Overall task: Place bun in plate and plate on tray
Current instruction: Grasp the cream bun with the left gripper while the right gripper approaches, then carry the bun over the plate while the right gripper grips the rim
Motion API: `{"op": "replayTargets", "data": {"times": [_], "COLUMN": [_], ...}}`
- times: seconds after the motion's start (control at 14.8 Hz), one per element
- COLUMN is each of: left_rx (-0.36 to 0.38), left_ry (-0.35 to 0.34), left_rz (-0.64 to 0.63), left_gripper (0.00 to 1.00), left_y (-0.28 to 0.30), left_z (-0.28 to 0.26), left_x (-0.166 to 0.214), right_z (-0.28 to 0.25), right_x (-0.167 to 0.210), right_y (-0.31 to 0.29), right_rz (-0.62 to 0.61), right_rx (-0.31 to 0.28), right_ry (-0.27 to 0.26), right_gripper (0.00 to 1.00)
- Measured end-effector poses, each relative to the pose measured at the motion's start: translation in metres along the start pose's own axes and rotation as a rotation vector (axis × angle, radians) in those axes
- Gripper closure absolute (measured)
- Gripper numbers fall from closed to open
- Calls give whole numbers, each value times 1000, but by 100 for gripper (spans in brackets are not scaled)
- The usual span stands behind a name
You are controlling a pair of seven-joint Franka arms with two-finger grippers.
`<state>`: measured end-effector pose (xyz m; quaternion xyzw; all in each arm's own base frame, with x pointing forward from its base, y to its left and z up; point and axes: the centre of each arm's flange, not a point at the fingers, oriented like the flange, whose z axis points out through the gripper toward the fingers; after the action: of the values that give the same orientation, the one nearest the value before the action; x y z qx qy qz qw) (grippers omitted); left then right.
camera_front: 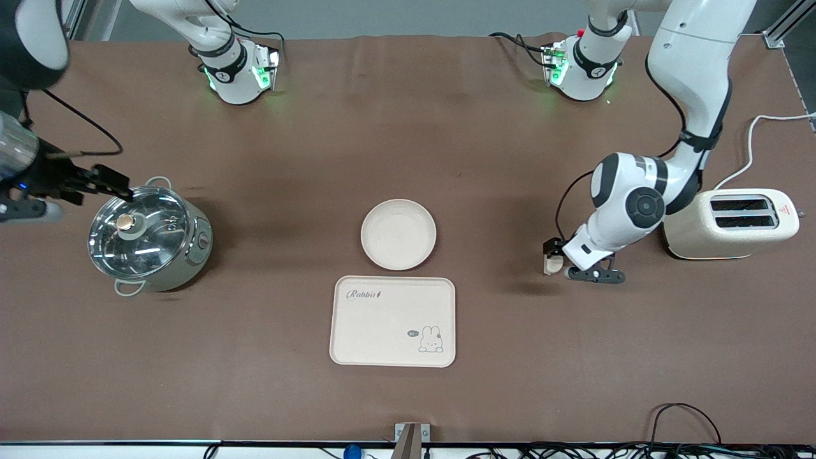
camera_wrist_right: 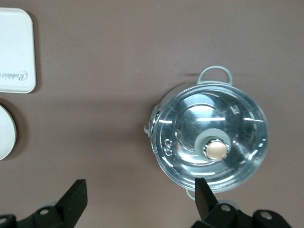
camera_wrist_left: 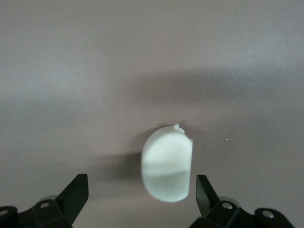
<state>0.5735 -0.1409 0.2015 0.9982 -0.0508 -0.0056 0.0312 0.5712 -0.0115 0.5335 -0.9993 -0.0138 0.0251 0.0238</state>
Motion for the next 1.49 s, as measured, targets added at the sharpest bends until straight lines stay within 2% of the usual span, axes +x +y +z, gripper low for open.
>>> {"op": "replayTargets", "data": {"times": [0.14, 0.41, 0.54, 0.68, 0.74, 1.01, 1.15, 1.35, 1.49], "left_rx": [-3, -6, -14, -31, -45, -87, -94, -110, -123], "left_ry": [0, 24, 30, 45, 55, -8, -28, -54, -82], "left_rz": [-11, -17, -5, -17, -43, -188, -253, -336, -392], "left_gripper": [3, 43, 64, 80, 84, 89, 89, 89, 88], "left_y": [0, -3, 6, 24, 40, 137, 196, 294, 346], "left_z": [10, 10, 9, 3, -6, -60, -80, -78, -60], "left_x": [-3, -2, -3, -3, -3, -5, -14, -43, -57], "right_z": [29, 81, 104, 120, 126, 146, 170, 227, 268], "right_x": [2, 0, -5, -10, -12, -29, -38, -49, -56], "right_y": [-7, -50, -76, -105, -121, -199, -238, -278, -294], "right_rz": [-5, -33, -56, -58, -48, 18, 47, 104, 131], "right_rx": [18, 94, 107, 105, 105, 117, 144, 228, 241], "right_ry": [4, 24, 32, 56, 71, 103, 100, 103, 110], "right_gripper": [0, 0, 0, 0, 0, 0, 0, 0, 0]}}
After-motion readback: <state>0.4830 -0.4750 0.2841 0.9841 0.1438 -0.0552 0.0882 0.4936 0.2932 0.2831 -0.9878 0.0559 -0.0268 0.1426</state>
